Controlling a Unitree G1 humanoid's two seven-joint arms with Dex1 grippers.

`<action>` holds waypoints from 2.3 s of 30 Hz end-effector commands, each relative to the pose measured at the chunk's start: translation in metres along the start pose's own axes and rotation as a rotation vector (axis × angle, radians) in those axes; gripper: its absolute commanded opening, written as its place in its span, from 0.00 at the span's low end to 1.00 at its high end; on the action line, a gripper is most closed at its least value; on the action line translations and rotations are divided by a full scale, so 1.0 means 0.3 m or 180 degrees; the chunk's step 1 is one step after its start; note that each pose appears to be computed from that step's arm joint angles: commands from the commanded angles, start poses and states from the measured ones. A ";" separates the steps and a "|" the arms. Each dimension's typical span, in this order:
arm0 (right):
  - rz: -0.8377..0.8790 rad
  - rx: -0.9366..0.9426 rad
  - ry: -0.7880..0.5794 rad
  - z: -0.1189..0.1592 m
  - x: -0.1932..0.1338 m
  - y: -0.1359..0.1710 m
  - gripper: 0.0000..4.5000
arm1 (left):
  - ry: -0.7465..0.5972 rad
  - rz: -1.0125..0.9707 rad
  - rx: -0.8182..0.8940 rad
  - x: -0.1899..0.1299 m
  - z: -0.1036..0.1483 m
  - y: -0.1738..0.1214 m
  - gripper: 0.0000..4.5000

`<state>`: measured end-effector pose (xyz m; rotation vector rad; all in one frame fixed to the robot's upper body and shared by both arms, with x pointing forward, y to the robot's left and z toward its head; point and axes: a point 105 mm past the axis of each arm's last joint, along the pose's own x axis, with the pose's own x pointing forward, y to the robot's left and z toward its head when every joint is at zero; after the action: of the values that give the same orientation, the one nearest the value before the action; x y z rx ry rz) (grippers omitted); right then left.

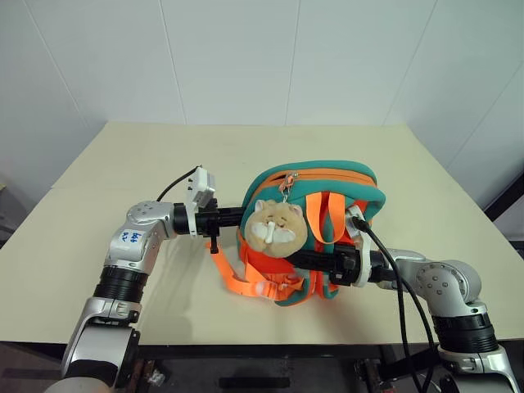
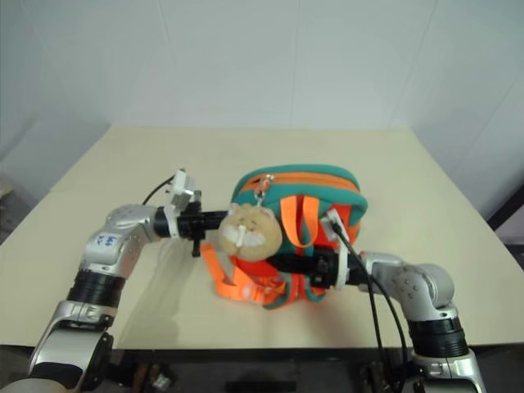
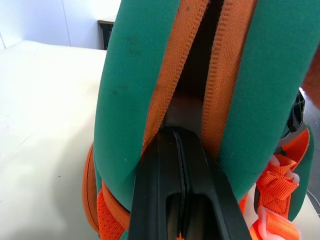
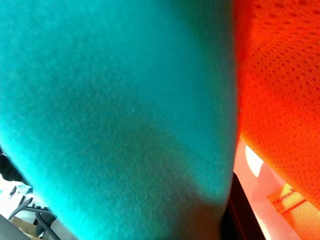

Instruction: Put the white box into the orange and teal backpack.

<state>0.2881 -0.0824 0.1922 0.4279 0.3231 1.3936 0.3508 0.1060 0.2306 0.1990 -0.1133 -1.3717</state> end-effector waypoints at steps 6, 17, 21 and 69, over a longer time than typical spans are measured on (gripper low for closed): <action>0.0098 -0.0058 -0.0018 0.008 0.004 0.023 0.01 | -0.0025 0.0159 0.0083 -0.172 0.165 -0.009 0.14; 0.0169 -0.0034 0.0025 0.008 0.021 0.013 0.01 | -0.0272 -0.0504 -0.0572 -0.171 0.287 -0.194 0.92; 0.0197 -0.0034 0.0035 0.009 0.027 0.014 0.01 | -0.0374 -0.0588 -0.0356 -0.113 0.300 -0.229 0.99; 0.0199 0.0014 -0.0009 -0.008 0.032 0.024 0.01 | -0.1124 -0.0436 -0.0240 0.045 0.298 -0.218 0.44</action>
<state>0.2882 -0.0755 0.1914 0.4533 0.3170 1.4246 0.2802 0.0708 0.2933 -0.1154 -0.2885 -1.5363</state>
